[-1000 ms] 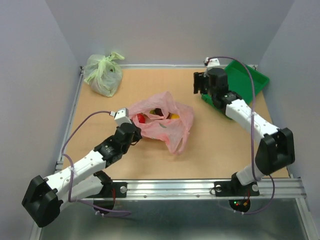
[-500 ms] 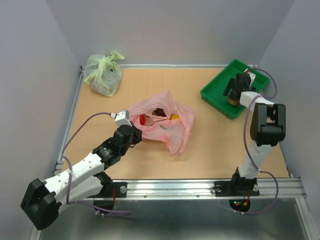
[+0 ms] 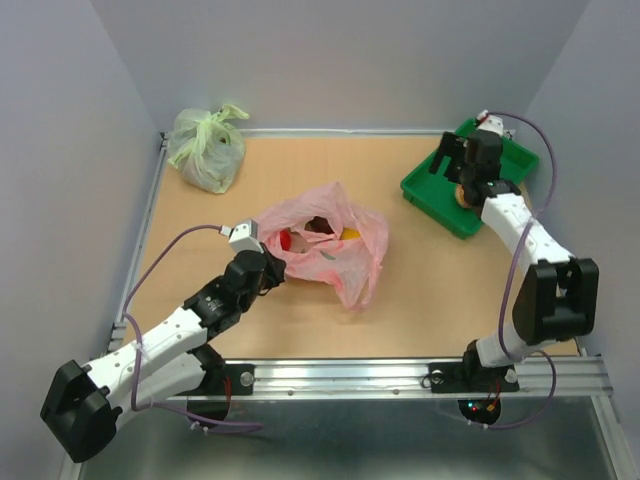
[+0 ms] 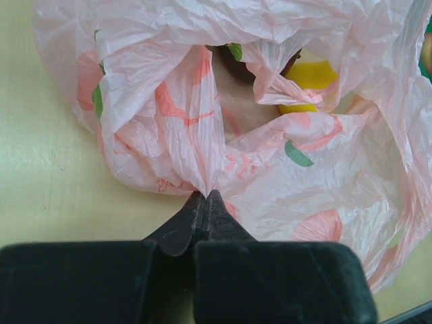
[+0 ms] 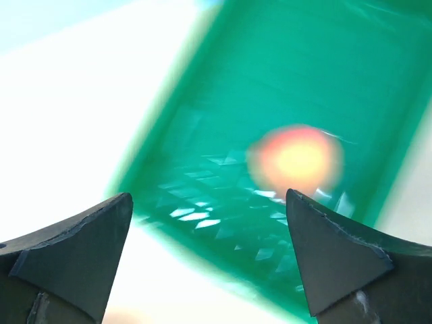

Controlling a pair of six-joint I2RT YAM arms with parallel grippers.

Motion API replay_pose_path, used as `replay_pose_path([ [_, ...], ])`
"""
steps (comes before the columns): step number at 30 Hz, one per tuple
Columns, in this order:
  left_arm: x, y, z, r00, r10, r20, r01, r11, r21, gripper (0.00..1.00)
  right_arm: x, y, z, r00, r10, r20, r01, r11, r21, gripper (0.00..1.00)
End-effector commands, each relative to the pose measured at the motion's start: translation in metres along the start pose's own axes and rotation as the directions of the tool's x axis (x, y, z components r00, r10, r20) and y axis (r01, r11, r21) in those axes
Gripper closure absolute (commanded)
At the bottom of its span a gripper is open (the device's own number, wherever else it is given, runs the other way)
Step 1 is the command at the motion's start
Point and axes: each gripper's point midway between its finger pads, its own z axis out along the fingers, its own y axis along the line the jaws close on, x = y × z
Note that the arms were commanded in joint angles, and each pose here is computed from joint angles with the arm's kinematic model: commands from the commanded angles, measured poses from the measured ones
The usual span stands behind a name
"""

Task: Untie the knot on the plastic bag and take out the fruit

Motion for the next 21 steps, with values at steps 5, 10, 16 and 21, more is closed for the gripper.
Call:
replay_pose_path([
  [5, -0.002, -0.003, 0.003, 1.0, -0.011, 0.006, 0.01, 1.0, 0.008, 1.0, 0.036, 0.175, -0.125, 0.98, -0.19, 0.064, 0.194, 0.816, -0.545, 0.04],
  [10, -0.001, -0.003, 0.004, 1.0, -0.028, 0.005, 0.028, 1.0, 0.0, 1.0, 0.107, 0.245, -0.188, 0.943, -0.331, 0.039, 0.248, 0.619, -0.745, 0.1],
  [16, 0.007, 0.001, 0.007, 0.999, -0.035, -0.018, 0.034, 0.999, -0.011, 1.0, 0.199, 0.291, -0.216, 0.865, -0.501, -0.019, 0.257, 0.475, -0.842, 0.19],
  [21, 0.01, 0.002, 0.008, 0.999, -0.038, -0.027, 0.038, 0.999, -0.014, 1.0, 0.229, 0.292, -0.187, 0.865, -0.499, -0.049, 0.29, 0.578, -0.763, 0.27],
])
